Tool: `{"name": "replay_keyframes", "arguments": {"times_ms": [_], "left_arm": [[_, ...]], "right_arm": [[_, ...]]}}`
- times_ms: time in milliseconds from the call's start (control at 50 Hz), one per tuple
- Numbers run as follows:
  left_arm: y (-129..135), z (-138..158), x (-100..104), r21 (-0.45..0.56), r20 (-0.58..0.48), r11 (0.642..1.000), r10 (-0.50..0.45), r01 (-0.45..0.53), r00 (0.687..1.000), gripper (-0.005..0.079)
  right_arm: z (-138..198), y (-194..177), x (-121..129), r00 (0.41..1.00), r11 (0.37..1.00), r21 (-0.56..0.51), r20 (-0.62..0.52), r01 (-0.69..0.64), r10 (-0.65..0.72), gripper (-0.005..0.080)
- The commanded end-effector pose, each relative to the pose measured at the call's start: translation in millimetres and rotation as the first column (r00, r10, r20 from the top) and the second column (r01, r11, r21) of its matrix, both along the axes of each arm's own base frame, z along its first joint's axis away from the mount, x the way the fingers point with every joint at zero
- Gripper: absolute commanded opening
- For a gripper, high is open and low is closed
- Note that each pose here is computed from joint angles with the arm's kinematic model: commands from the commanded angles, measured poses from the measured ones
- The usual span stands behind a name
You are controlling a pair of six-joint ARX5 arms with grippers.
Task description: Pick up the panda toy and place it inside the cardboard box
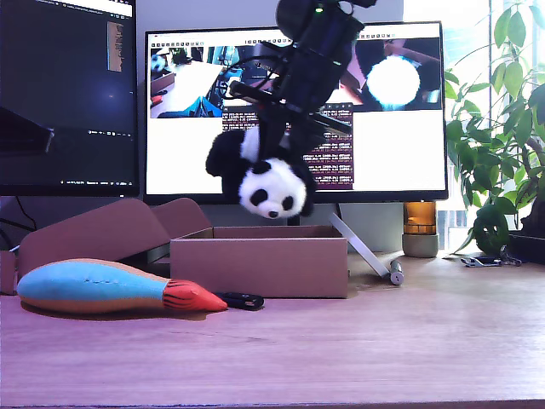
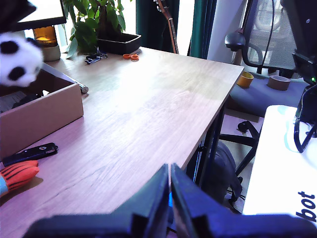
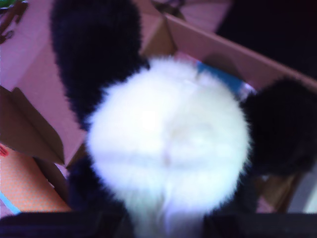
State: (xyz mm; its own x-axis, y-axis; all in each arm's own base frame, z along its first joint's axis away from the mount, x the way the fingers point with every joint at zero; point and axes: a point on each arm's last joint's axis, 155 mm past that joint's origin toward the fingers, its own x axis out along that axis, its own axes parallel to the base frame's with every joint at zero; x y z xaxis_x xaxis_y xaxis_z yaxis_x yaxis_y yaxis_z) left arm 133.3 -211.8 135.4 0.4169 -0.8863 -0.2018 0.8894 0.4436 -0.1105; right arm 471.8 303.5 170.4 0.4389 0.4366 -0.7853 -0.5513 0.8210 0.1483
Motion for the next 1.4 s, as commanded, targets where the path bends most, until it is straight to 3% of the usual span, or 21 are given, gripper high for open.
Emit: {"name": "replay_keyframes", "arguments": {"times_ms": [0, 80, 140, 280, 480, 700, 880, 1000, 1280, 1340, 1380], "left_arm": [[0, -6, 0, 0.006, -0.01, 1.0, -0.001, 0.001, 1.0, -0.0013], [0, -6, 1, 0.007, -0.009, 1.0, 0.004, -0.004, 1.0, -0.0013], [6, -7, 11, 0.008, -0.014, 0.997, 0.072, -0.072, 0.997, -0.0017], [25, 3, 43, -0.006, 0.039, 0.964, 0.266, -0.266, 0.963, -0.0019], [43, 8, 62, -0.013, 0.071, 0.92, 0.392, -0.392, 0.917, -0.0019], [45, 8, 63, -0.012, 0.07, 0.916, 0.4, -0.401, 0.914, -0.0019], [44, 8, 63, -0.013, 0.07, 0.917, 0.399, -0.399, 0.914, -0.0019], [44, 8, 63, -0.013, 0.07, 0.917, 0.399, -0.399, 0.914, -0.0019], [44, 8, 63, -0.013, 0.07, 0.917, 0.399, -0.399, 0.914, -0.0019], [44, 9, 63, -0.016, 0.071, 0.917, 0.4, -0.4, 0.914, -0.0019], [44, 9, 63, -0.019, 0.069, 0.916, 0.4, -0.4, 0.914, -0.0019]], "right_arm": [[28, 6, 4, 0.996, 0.999, 0.019, 0.081, -0.036, 0.034, 0.016], [27, 5, 5, 0.992, 0.997, -0.016, 0.102, -0.07, 0.071, 0.016], [26, 5, 4, 0.992, 0.997, -0.025, 0.106, -0.071, 0.073, 0.016], [25, 5, 2, 0.99, 0.995, -0.04, 0.106, -0.088, 0.091, 0.016], [24, 8, 0, 0.986, 0.992, -0.057, 0.114, -0.115, 0.121, 0.016], [26, 9, 1, 0.982, 0.99, -0.062, 0.131, -0.129, 0.136, 0.0166], [26, 9, 2, 0.977, 0.986, -0.079, 0.147, -0.144, 0.154, 0.0362], [29, 10, 5, 0.974, 0.987, -0.073, 0.163, -0.144, 0.155, 0.0406], [31, 11, 7, 0.968, 0.984, -0.08, 0.183, -0.158, 0.17, 0.0402], [31, 11, 5, 0.969, 0.984, -0.078, 0.175, -0.162, 0.174, 0.0344], [30, 11, 3, 0.97, 0.983, -0.082, 0.166, -0.163, 0.175, 0.0252]]}}
